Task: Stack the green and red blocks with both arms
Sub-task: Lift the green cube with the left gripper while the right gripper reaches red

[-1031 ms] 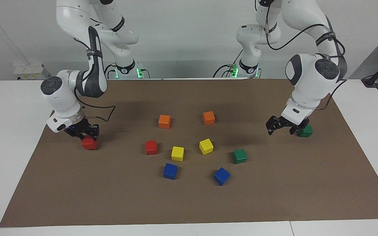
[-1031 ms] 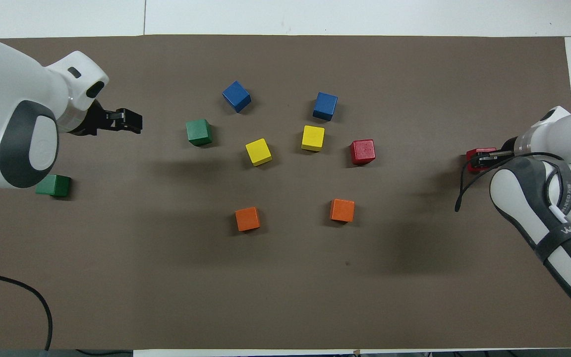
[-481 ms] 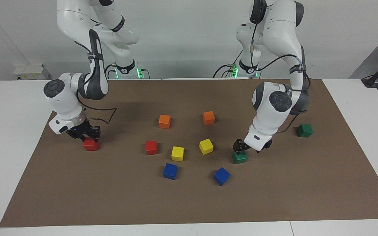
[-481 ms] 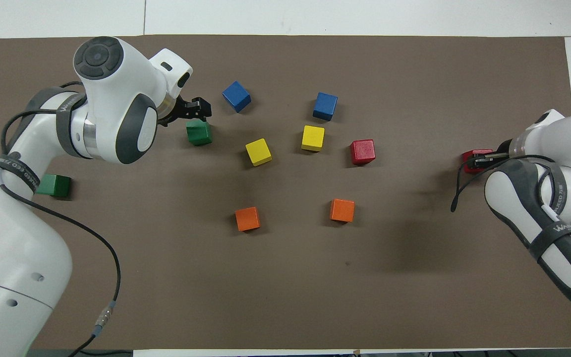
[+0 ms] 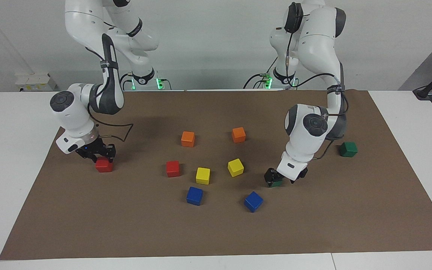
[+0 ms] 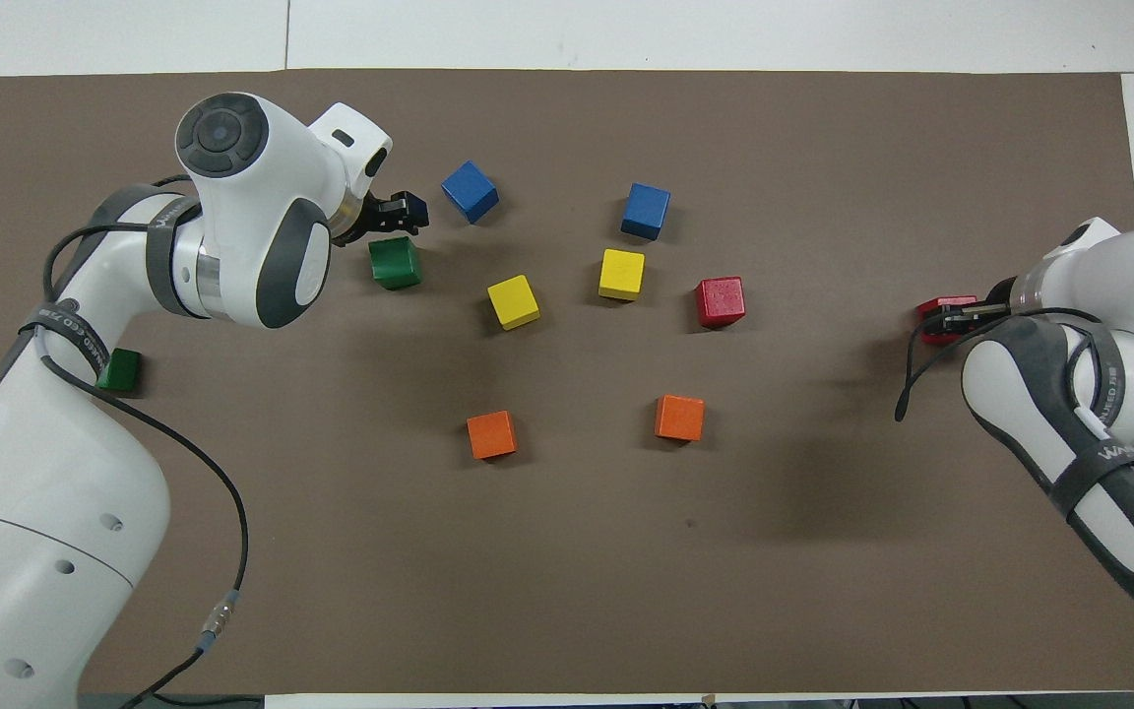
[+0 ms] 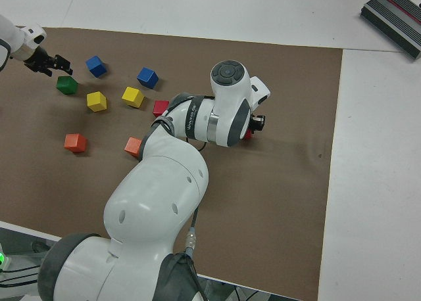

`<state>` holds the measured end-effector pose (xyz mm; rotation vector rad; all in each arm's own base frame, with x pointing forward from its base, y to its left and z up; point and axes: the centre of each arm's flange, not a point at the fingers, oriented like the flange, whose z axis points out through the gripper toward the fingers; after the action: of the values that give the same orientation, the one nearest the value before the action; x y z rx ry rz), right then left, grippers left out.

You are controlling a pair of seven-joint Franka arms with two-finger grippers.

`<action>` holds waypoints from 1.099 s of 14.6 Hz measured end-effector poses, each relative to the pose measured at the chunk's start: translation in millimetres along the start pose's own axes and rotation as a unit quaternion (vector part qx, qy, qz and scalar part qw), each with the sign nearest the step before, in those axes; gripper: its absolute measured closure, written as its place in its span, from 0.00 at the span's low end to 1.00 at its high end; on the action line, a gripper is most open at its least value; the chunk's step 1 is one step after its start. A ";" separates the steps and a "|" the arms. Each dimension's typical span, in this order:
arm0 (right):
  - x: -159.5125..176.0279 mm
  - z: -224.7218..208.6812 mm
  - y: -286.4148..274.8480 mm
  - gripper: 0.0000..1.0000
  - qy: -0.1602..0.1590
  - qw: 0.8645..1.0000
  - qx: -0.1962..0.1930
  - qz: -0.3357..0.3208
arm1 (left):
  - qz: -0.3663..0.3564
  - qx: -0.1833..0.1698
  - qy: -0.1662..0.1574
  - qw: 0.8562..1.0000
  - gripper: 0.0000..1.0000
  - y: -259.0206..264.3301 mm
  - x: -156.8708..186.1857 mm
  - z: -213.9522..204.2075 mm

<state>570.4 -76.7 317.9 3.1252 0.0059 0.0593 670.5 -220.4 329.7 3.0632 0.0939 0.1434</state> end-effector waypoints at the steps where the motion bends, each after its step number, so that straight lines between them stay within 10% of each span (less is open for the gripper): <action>1: 0.8 -2.1 -0.4 0.10 -0.002 1.000 0.000 0.000 | 0.001 0.003 -0.001 1.000 0.00 0.4 -1.4 4.9; 8: 19.1 -118.4 -9.8 0.00 -0.015 1.000 0.002 -0.010 | 0.003 0.016 -0.019 1.000 0.01 8.6 -12.3 25.8; 12: 31.3 -183.1 -57.4 0.00 0.000 1.000 0.002 -0.018 | 0.002 0.017 -0.018 1.000 0.40 6.9 -11.7 26.0; 16: 36.8 -193.9 -159.8 0.00 0.006 1.000 0.006 0.009 | 0.004 0.021 -0.025 0.999 0.45 7.6 -13.0 25.8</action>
<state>599.3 86.2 510.5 3.1370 -0.0228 0.0779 660.5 -230.7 303.4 3.1070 0.0829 0.0670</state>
